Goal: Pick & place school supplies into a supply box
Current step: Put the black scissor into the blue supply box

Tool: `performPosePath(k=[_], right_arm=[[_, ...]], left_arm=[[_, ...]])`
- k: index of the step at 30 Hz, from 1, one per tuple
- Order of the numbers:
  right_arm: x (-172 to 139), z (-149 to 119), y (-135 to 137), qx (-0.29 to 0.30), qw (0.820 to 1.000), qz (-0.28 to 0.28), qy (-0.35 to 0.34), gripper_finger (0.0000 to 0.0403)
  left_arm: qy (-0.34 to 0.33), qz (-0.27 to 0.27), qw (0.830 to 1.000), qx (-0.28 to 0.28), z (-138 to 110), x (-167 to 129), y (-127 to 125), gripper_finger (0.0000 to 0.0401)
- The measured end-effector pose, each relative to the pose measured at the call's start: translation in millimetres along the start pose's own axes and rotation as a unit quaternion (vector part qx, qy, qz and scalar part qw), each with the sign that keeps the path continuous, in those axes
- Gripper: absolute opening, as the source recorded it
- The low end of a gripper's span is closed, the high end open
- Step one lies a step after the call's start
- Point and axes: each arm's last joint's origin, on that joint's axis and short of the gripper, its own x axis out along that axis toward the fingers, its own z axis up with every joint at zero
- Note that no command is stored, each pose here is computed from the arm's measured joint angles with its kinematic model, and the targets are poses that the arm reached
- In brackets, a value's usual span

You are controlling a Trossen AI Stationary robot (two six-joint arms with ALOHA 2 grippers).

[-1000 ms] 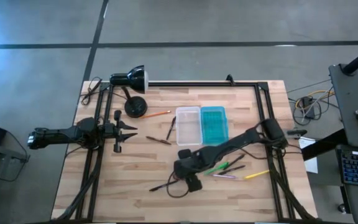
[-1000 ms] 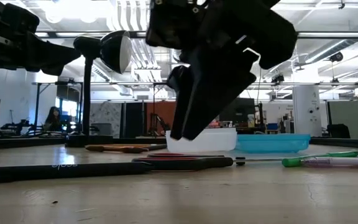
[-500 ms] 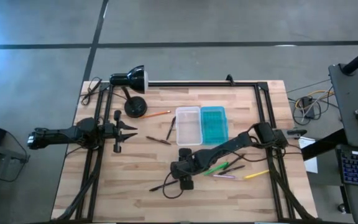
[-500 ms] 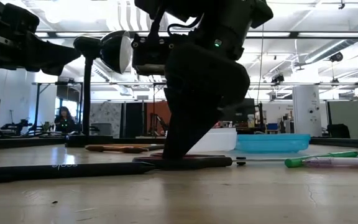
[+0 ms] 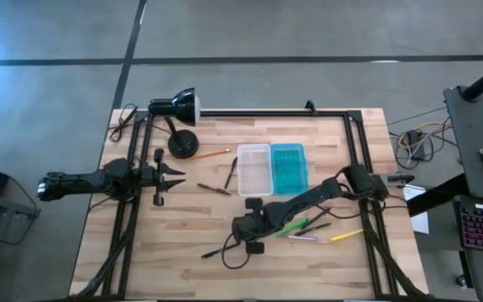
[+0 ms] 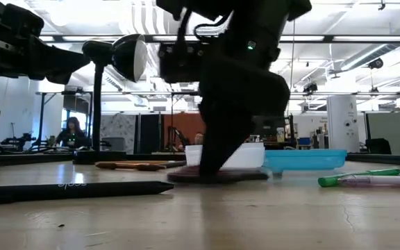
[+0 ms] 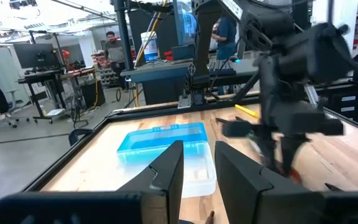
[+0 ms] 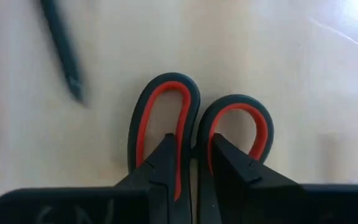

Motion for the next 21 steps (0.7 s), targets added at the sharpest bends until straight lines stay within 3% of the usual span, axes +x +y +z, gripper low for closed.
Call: performPosePath(k=[2, 5, 8, 10, 14, 16, 18, 21], right_arm=[[-29, 10, -11, 0.026, 0.999, -0.007, -0.031, 0.0058], [-96, 19, -38, 0.104, 0.990, -0.006, -0.094, 0.0058], [-141, 19, -70, 0.222, 0.963, -0.036, -0.147, 0.0058], [-155, 17, -97, 0.317, 0.929, -0.079, -0.173, 0.0058], [-155, 19, -155, 0.453, 0.859, -0.107, -0.212, 0.0058], [-136, 21, -178, 0.484, 0.838, -0.117, -0.224, 0.0058], [-113, 22, -193, 0.510, 0.827, -0.100, -0.213, 0.0058], [-84, 19, -202, 0.520, 0.831, -0.088, -0.177, 0.0058]], left_arm=[[0.000, 0.000, 1.000, 0.000, 0, 0, 0, 0.0076], [0.000, 0.000, 1.000, 0.000, 0, 0, 0, 0.0077], [0.001, 0.000, 1.000, 0.000, 0, 0, 0, 0.0076], [0.001, 0.000, 1.000, 0.000, 0, 0, 0, 0.0077], [0.001, 0.000, 1.000, 0.000, 0, 0, 0, 0.0076], [0.001, 0.000, 1.000, 0.000, 0, 0, 0, 0.0076], [0.001, 0.000, 1.000, 0.000, 0, 0, 0, 0.0076], [0.001, 0.000, 1.000, 0.000, 0, 0, 0, 0.0077]])
